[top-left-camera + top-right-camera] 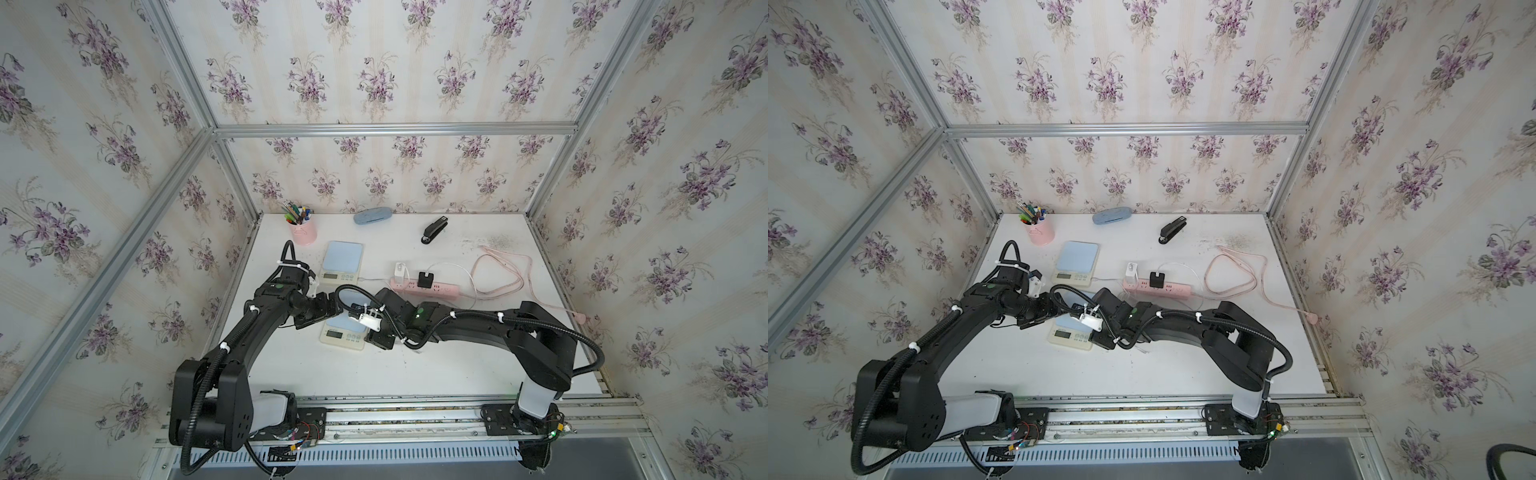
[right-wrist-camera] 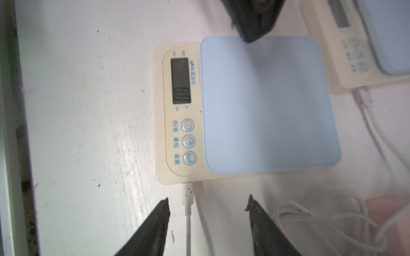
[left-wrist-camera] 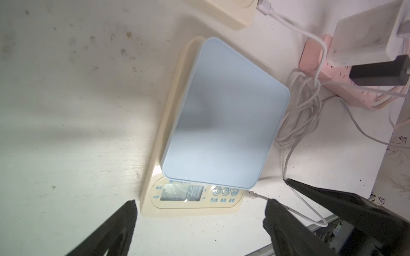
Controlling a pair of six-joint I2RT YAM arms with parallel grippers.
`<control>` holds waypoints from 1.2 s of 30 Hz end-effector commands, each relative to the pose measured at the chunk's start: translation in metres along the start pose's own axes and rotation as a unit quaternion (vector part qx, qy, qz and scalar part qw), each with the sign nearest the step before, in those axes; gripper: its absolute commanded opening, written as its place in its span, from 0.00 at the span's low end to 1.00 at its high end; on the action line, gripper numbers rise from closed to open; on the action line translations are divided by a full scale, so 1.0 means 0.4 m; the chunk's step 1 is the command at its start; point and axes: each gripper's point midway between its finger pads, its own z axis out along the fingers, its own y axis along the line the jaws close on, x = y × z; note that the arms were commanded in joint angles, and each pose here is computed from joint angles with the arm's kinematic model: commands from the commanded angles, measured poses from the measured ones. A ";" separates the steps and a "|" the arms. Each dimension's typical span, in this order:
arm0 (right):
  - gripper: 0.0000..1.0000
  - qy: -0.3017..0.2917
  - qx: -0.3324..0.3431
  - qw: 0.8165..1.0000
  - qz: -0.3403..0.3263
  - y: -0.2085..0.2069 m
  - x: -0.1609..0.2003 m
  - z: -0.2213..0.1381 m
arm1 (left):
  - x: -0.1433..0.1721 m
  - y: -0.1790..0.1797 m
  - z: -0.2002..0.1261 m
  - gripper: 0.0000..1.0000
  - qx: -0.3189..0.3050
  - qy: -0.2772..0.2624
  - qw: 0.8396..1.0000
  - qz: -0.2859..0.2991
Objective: Charge the electronic scale
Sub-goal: Insert the charging cable into the electronic scale, then reset both arms
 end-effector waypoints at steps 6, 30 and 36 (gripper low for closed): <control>0.88 -0.188 0.254 0.948 0.044 -0.227 -0.182 -0.302 | -0.138 -0.031 -0.168 0.98 -0.051 -0.097 0.990 0.094; 1.00 -0.285 0.620 0.630 0.371 -0.629 0.642 -0.831 | -0.388 0.070 -0.087 0.99 -0.133 -0.329 0.919 0.169; 1.00 -0.280 0.588 0.658 0.377 -0.632 0.696 -0.710 | -0.359 0.112 -0.019 0.99 -0.138 -0.344 0.914 0.168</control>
